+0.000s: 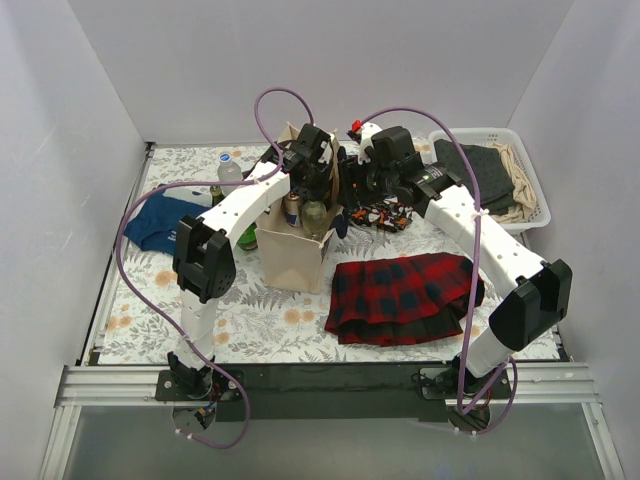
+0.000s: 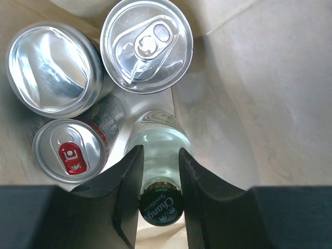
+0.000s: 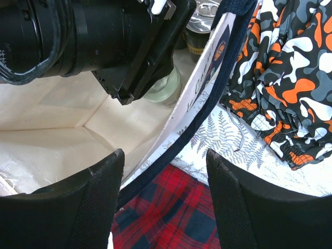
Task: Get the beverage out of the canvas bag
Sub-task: Take out the drink from the canvas bag.
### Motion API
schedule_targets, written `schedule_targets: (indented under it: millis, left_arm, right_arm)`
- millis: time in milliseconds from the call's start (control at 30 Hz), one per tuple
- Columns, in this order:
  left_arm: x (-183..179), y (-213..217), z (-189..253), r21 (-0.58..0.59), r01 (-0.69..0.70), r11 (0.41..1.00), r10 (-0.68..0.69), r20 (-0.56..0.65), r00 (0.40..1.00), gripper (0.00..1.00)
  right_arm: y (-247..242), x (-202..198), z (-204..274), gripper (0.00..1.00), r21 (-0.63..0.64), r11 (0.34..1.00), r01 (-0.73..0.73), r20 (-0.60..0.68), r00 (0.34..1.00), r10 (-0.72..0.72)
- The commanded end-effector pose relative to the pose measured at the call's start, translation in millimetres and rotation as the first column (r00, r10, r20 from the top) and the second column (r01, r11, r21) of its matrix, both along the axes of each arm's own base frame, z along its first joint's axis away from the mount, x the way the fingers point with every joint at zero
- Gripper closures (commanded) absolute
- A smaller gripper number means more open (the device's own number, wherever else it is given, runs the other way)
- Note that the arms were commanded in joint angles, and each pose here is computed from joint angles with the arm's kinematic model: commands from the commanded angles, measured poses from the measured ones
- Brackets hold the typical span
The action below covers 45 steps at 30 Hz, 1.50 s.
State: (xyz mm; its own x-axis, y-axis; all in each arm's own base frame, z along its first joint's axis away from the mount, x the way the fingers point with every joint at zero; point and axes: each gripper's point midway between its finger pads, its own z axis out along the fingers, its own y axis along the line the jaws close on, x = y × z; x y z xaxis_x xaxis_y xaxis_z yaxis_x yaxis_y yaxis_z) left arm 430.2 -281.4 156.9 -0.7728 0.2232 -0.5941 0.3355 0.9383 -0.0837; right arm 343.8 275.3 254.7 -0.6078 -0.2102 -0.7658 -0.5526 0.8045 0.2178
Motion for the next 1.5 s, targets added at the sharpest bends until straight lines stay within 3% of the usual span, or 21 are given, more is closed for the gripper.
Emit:
schedule_targets:
  millis: [0,67,100,133,333,667,800,933,967,1167,1467]
  left_arm:
    - [-11.2,-1.1,29.7,-0.022,0.012,1.000,-0.011,0.027,1.000,0.84]
    - [-10.0,0.1,31.6,-0.019,0.010,1.000,-0.009,0.032,0.999,0.84]
    - [-9.4,0.0,34.0,-0.021,0.009,1.000,-0.008,0.037,0.999,0.77]
    - [-10.0,0.1,34.6,-0.017,0.009,1.000,-0.008,0.036,0.999,0.64]
    - [-9.5,4.0,39.8,-0.004,-0.005,1.000,0.005,0.043,0.999,0.51]
    - [-20.0,6.8,37.3,0.011,-0.008,1.000,0.007,0.023,1.000,0.50]
    - [-17.7,4.1,41.1,-0.004,-0.001,1.000,0.002,0.038,0.999,0.55]
    - [-17.8,2.6,38.3,-0.002,0.002,1.000,-0.002,0.030,1.000,0.70]
    - [-18.4,2.1,37.1,0.001,0.004,1.000,-0.004,0.027,1.000,0.79]
    - [-18.6,0.8,37.8,0.002,0.008,1.000,-0.008,0.031,0.999,1.00]
    - [-15.7,-3.7,60.5,-0.018,0.025,1.000,-0.023,0.094,0.995,1.00]
  right_arm:
    - [-2.9,0.3,22.7,0.30,0.037,0.999,-0.003,0.063,0.998,0.000]
    - [-3.9,0.2,22.4,0.30,0.036,0.999,-0.002,0.063,0.998,0.000]
    - [-3.3,-0.2,22.4,0.30,0.037,0.999,-0.003,0.062,0.998,0.000]
    - [-3.2,-0.4,22.4,0.30,0.036,0.999,-0.005,0.062,0.998,0.002]
    - [-3.7,-0.6,22.6,0.30,0.036,0.999,-0.004,0.064,0.998,0.001]
    - [-4.1,-1.0,24.0,0.30,0.040,0.999,-0.005,0.066,0.998,0.002]
    - [-3.8,-1.3,22.1,0.30,0.040,0.999,-0.004,0.060,0.998,0.002]
    - [-4.8,-1.1,23.2,0.30,0.038,0.999,-0.001,0.064,0.998,-0.001]
    - [-5.1,-0.5,22.6,0.30,0.037,0.999,0.000,0.063,0.998,-0.003]
    - [-3.9,-1.3,22.4,0.30,0.039,0.999,-0.005,0.061,0.998,0.003]
    - [-5.1,-0.9,22.3,0.30,0.038,0.999,-0.001,0.063,0.998,-0.002]
